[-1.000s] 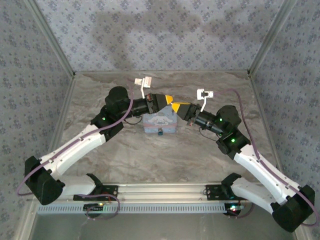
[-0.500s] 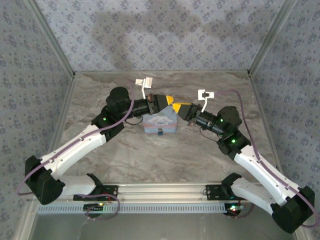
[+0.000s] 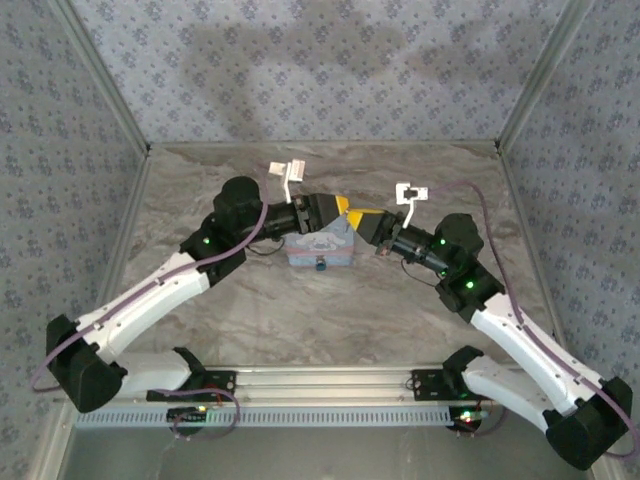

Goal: Unlock the padlock with the key

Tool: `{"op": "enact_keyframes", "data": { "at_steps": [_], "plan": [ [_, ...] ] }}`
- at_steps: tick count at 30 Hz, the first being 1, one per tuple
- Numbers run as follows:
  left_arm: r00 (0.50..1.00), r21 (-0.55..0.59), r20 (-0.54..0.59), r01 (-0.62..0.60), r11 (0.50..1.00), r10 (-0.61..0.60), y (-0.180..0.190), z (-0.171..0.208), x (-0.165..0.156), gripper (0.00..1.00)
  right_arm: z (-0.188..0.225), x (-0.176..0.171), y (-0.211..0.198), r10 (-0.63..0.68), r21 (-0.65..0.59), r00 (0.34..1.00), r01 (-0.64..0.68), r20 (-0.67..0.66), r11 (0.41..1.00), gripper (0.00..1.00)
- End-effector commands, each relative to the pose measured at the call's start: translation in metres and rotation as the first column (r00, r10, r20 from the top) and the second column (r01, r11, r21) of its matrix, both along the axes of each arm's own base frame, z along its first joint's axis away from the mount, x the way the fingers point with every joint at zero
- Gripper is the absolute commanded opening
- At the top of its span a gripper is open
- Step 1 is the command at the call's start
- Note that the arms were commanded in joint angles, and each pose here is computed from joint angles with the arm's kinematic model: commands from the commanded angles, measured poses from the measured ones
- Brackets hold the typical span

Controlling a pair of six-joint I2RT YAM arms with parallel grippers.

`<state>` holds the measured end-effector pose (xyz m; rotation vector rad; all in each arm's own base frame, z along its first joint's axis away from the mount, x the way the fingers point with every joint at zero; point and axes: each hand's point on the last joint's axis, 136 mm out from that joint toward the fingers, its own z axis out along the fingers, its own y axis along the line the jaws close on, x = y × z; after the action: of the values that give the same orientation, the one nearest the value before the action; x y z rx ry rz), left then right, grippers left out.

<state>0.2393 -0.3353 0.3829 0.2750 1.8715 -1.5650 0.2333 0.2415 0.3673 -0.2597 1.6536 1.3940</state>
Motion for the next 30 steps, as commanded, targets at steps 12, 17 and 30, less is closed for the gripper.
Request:
{"op": "enact_keyframes", "data": {
  "at_steps": [12, 17, 30],
  "plan": [
    [0.958, 0.423, -0.085, -0.213, 0.881, 0.273, 0.068, -0.16, -0.005, 0.98, -0.082, 0.076, -0.06, -0.347, -0.486, 0.938, 0.306, 0.006, 0.819, 0.0],
    [0.952, 0.45, -0.043, -0.253, 0.856, 0.304, 0.066, -0.207, -0.007, 0.97, -0.105, 0.115, -0.063, -0.398, -0.57, 0.917, 0.341, 0.025, 0.748, 0.0],
    [0.944, 0.496, 0.114, -0.324, 0.806, 0.309, 0.048, -0.261, 0.025, 0.98, -0.175, 0.197, -0.041, -0.42, -0.722, 0.907, 0.279, -0.018, 0.634, 0.0]
  ]
}}
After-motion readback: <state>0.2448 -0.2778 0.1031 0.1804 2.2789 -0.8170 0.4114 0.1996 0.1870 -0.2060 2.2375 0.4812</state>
